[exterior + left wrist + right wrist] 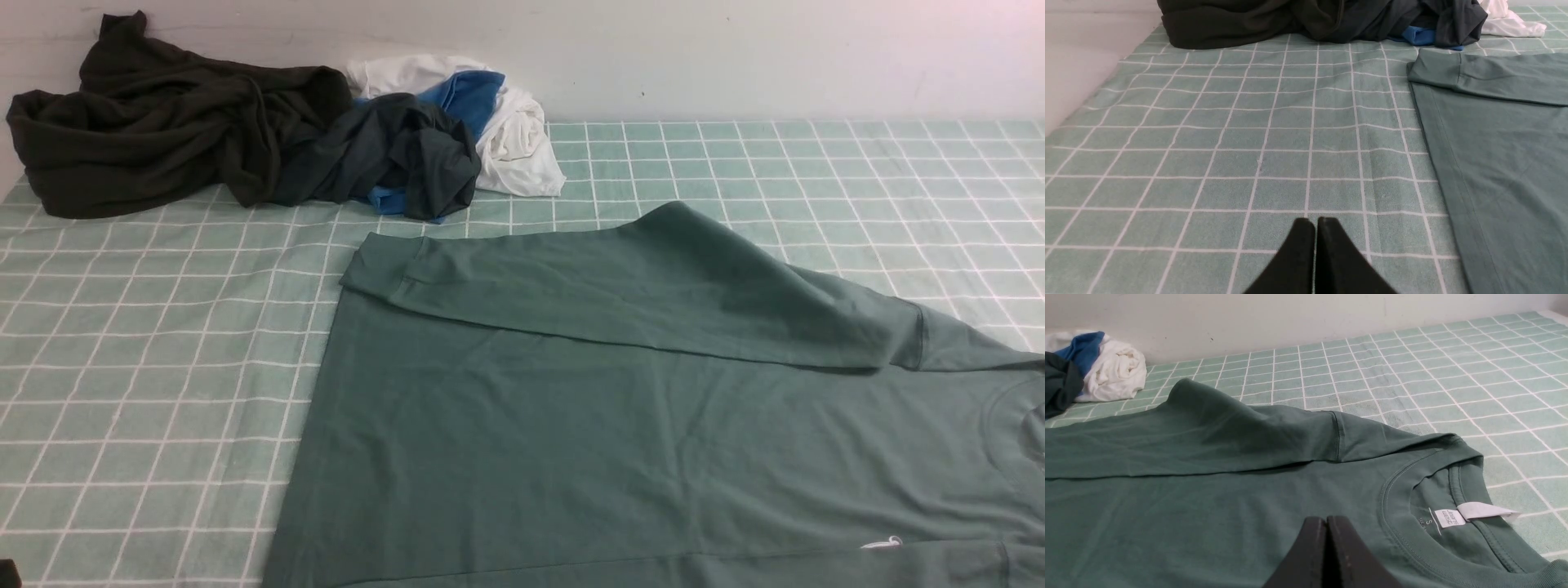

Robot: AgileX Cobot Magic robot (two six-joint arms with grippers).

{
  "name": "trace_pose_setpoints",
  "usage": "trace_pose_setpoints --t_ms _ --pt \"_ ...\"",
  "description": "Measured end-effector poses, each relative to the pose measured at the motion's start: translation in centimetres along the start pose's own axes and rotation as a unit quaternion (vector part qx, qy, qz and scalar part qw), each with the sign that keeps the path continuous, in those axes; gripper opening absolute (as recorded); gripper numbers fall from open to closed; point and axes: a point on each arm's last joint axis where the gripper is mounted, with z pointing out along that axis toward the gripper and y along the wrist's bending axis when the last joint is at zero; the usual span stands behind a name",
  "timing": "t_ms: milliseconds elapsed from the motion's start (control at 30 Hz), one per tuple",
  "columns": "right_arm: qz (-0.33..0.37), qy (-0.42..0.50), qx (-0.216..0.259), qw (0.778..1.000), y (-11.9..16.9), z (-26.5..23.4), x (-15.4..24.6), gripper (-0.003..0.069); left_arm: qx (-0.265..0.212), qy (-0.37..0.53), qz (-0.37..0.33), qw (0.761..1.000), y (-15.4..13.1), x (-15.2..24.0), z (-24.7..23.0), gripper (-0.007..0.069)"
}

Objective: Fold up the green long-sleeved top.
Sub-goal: Use the left arm to clamp the cuff closest to it

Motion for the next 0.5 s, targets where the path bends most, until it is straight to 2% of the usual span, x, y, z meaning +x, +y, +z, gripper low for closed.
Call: trace_pose_setpoints --t_ms 500 --pt "0.013 0.001 -0.003 1.000 0.06 0.00 0.01 -0.0014 0.000 0.000 0.000 1.000 0.00 0.00 0.00 -0.0003"
